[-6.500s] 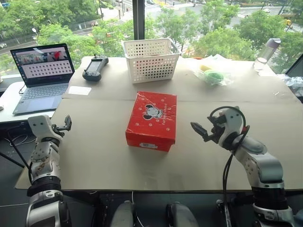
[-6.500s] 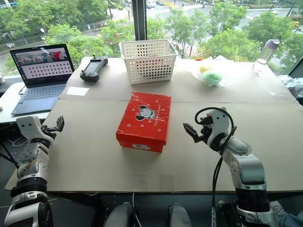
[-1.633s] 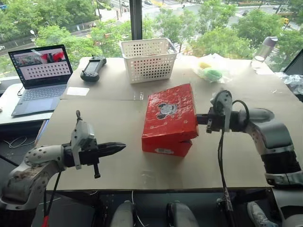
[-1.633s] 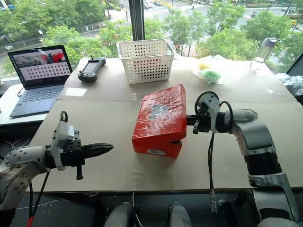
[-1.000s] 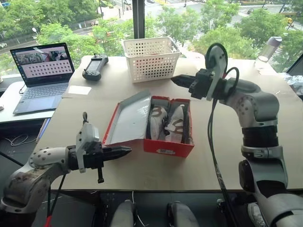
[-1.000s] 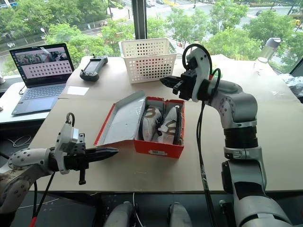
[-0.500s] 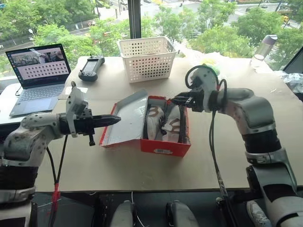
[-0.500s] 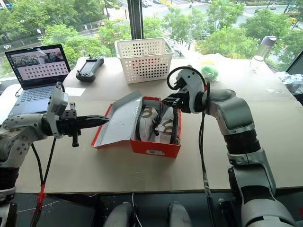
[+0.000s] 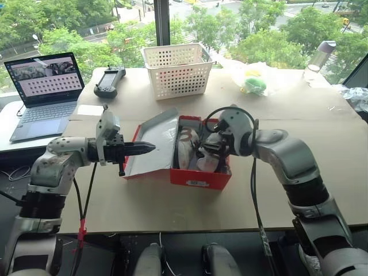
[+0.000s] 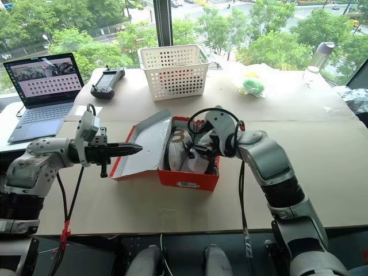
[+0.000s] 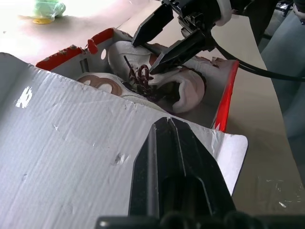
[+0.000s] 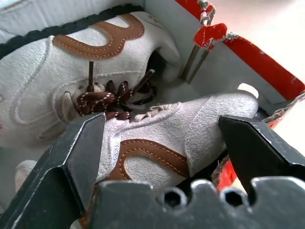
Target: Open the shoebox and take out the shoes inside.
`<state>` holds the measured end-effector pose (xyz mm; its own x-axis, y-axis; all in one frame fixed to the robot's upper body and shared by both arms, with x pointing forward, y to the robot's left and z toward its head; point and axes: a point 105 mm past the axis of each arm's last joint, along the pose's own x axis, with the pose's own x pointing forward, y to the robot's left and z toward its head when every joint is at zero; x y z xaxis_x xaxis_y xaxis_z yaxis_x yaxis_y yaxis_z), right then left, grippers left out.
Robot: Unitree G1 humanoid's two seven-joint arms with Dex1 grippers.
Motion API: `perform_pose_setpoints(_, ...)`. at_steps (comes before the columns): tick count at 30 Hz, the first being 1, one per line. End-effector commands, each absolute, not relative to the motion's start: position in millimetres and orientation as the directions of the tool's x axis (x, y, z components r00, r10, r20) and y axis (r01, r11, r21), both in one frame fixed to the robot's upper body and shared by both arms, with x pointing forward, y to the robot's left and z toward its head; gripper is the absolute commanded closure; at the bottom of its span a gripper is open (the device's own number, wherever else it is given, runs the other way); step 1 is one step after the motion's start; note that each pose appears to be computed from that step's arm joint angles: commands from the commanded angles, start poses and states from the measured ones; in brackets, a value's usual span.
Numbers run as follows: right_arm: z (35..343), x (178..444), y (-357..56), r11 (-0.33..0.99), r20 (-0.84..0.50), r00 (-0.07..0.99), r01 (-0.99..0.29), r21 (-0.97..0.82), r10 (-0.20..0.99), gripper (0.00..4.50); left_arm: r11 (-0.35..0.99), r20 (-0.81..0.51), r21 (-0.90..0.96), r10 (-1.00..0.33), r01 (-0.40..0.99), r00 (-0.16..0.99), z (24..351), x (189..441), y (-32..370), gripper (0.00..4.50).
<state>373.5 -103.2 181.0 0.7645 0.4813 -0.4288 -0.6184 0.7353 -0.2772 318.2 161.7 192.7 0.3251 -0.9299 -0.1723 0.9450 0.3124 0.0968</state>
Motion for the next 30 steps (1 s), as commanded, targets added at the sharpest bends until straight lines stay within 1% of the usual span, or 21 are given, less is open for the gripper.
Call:
perform_pose_setpoints(1,207,379,-104,0.741,-0.346,0.818,-0.568,-0.358,0.460,0.03,0.292,-0.160,0.143,-0.936,0.946,0.313,203,314,158,4.50)
perform_pose_setpoints(7,203,381,-103,0.745,-0.360,0.814,-0.570,-0.345,0.456,0.03,0.300,-0.161,0.146,-0.933,0.943,0.322,203,313,159,4.50)
perform_pose_setpoints(16,173,380,-102,0.726,-0.435,0.784,-0.599,-0.339,0.444,0.03,0.316,-0.160,0.150,-0.927,0.937,0.339,202,313,161,4.50)
perform_pose_setpoints(21,157,377,-98,0.711,-0.478,0.748,-0.633,-0.306,0.461,0.03,0.321,-0.159,0.151,-0.926,0.935,0.344,202,313,161,4.50)
perform_pose_setpoints(25,144,378,-100,0.712,-0.504,0.732,-0.642,-0.284,0.459,1.09,0.327,-0.154,0.155,-0.924,0.932,0.350,203,314,161,4.50)
perform_pose_setpoints(30,140,378,-99,0.713,-0.510,0.721,-0.650,-0.262,0.469,2.80,0.329,-0.152,0.156,-0.924,0.931,0.352,204,313,161,4.50)
